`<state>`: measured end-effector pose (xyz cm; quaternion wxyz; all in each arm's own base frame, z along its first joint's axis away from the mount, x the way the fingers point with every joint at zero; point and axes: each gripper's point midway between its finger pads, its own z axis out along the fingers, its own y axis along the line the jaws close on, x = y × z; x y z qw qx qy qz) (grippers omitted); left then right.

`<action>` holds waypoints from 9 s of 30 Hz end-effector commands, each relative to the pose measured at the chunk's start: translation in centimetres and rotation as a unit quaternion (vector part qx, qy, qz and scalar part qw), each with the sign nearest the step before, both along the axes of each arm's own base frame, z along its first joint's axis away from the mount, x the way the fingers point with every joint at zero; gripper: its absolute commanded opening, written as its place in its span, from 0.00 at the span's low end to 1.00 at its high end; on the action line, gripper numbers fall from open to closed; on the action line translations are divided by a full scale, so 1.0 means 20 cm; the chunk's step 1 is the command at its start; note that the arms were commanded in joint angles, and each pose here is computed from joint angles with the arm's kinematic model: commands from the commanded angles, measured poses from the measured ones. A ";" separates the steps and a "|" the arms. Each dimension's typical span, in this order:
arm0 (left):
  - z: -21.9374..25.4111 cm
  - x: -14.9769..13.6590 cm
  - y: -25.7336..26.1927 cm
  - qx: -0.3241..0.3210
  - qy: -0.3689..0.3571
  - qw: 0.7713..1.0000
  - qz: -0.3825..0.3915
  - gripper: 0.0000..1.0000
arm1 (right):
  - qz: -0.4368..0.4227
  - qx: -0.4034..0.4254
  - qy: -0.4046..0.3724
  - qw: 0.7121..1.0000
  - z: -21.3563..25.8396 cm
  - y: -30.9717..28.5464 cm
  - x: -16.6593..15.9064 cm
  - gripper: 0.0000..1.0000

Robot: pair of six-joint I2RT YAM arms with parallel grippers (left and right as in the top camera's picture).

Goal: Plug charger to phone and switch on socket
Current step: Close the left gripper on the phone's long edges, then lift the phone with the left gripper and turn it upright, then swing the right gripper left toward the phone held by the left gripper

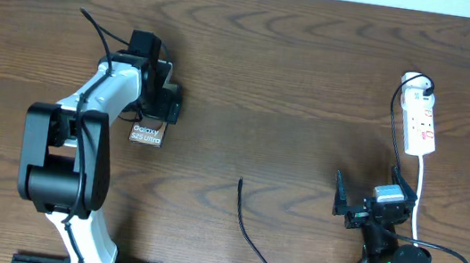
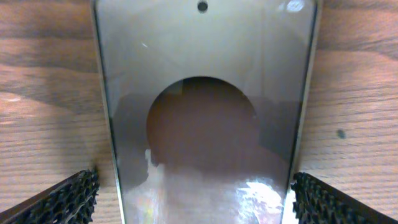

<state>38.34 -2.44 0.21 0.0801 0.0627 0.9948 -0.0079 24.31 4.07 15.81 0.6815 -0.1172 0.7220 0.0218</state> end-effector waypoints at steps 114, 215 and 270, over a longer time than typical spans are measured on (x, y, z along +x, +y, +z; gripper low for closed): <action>-0.12 -0.04 0.02 0.009 0.032 0.999 -0.005 0.48 | -0.001 0.005 0.001 1.000 0.00 0.00 0.00 0.99; 1.11 0.06 0.07 -0.419 -0.081 0.725 0.541 0.07 | -0.001 0.005 0.001 1.000 0.00 0.00 0.00 0.99; 0.70 -0.22 0.15 -0.181 -0.036 0.751 0.634 0.08 | 0.639 0.133 0.123 0.748 0.89 0.93 0.50 0.99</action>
